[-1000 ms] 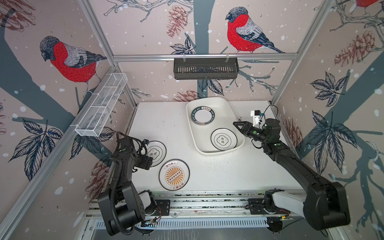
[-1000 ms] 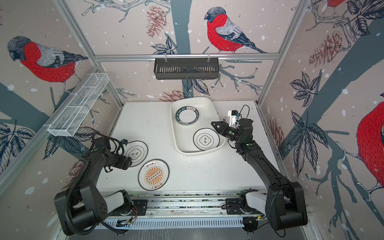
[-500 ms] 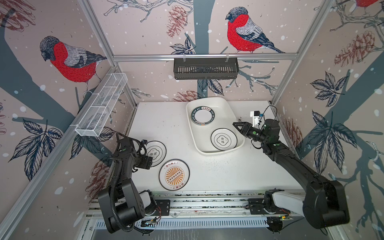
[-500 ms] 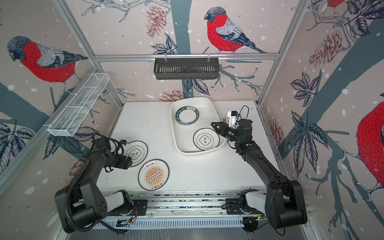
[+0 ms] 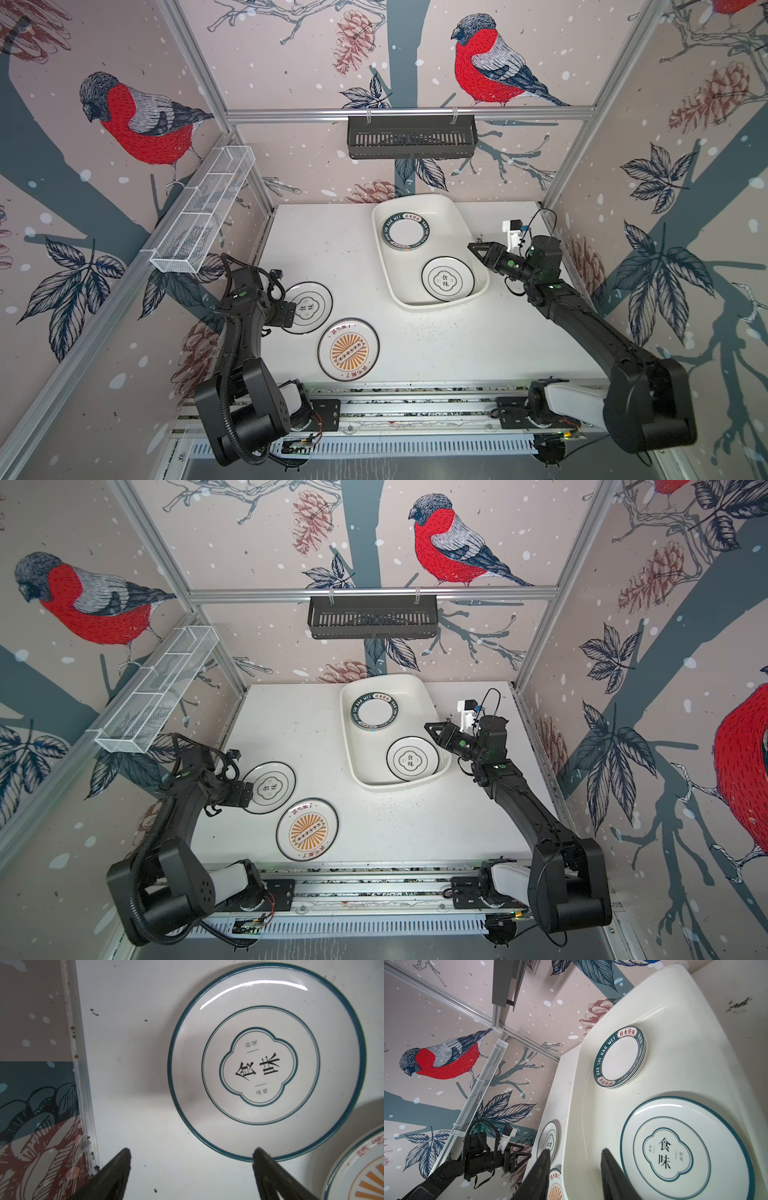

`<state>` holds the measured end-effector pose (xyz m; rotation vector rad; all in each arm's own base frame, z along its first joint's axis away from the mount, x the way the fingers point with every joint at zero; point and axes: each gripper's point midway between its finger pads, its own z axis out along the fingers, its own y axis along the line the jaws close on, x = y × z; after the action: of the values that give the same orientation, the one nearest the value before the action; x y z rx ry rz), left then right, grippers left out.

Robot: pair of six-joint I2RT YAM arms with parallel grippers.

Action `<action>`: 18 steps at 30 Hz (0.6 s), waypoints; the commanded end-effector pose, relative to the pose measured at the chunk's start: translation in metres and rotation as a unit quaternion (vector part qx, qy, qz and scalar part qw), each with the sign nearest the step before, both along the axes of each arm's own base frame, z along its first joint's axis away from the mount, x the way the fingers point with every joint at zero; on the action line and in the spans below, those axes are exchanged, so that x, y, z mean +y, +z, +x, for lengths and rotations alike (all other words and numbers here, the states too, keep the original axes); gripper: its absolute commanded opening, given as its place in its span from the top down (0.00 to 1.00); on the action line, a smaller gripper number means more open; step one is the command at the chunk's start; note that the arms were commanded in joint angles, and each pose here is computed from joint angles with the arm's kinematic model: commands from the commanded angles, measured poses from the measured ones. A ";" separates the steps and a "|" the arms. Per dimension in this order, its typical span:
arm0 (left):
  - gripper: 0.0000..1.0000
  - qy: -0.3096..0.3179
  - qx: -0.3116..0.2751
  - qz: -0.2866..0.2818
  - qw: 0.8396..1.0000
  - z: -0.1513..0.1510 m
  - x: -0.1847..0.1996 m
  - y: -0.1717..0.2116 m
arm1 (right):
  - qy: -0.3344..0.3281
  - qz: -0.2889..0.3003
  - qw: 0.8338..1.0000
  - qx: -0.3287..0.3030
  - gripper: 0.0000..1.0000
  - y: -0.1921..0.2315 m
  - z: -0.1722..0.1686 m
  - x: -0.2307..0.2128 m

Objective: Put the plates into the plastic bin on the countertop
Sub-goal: 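Lower the left gripper to the rim of the white plate nearest the robot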

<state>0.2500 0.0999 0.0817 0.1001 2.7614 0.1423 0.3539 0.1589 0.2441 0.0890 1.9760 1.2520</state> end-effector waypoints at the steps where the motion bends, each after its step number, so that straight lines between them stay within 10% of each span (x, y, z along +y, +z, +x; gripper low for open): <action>1: 0.10 0.005 0.004 0.002 1.000 0.004 0.004 -0.004 | 0.010 -0.006 1.000 -0.007 0.58 0.006 0.000 0.002; 18: 0.11 -0.013 0.057 -0.084 0.995 0.000 -0.009 -0.046 | -0.004 -0.012 1.000 -0.011 0.58 0.023 0.003 -0.001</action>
<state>0.2443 0.0980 0.0346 0.0640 2.8932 -0.0292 0.3552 0.1586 0.2610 0.0966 1.9882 1.2417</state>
